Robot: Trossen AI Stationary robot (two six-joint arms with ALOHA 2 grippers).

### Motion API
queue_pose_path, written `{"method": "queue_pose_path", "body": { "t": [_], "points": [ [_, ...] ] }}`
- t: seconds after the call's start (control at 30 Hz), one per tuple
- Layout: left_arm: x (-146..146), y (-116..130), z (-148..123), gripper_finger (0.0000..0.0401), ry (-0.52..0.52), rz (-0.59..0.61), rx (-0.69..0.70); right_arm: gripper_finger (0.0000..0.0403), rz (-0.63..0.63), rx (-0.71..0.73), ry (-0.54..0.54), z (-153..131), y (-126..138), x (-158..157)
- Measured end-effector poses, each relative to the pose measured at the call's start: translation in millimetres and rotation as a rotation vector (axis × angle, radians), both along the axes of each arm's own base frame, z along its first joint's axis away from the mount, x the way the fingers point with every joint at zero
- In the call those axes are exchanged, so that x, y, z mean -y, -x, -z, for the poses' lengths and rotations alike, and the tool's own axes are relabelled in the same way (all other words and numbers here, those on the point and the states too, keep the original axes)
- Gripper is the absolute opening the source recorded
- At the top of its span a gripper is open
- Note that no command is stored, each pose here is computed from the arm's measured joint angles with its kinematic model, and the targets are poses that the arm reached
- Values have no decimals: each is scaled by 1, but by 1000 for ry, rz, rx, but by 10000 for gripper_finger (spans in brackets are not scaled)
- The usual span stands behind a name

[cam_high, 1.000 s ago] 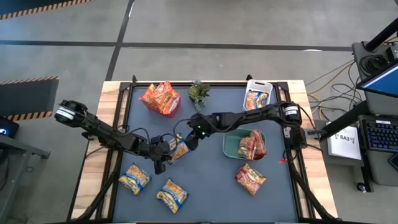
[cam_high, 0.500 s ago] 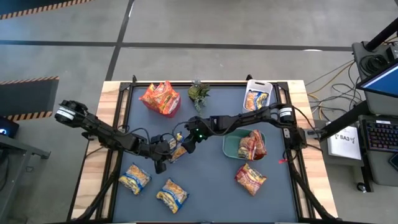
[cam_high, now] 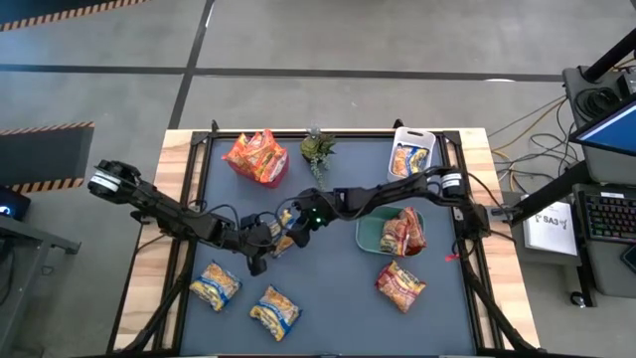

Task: Sort Maruchan noodles
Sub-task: Put the blue noodle pack into the white bin

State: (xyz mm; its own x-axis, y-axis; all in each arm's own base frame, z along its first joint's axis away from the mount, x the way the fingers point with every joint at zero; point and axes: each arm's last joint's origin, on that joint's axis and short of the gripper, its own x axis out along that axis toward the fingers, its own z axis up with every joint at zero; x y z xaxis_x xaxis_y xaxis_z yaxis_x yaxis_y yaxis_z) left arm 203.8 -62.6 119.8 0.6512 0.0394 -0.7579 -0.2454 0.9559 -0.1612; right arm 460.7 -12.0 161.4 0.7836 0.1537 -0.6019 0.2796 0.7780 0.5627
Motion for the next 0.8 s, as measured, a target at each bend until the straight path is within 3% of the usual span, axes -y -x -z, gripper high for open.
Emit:
{"method": "queue_pose_path", "body": {
  "t": [0.27,0.8],
  "points": [
    [-1,0,0,0,-7,-19,5,242,-4,10,-6,9,-4,0],
    [-1,0,0,11,0,-42,15,141,-9,8,-1,10,-4,0]
  ]
}}
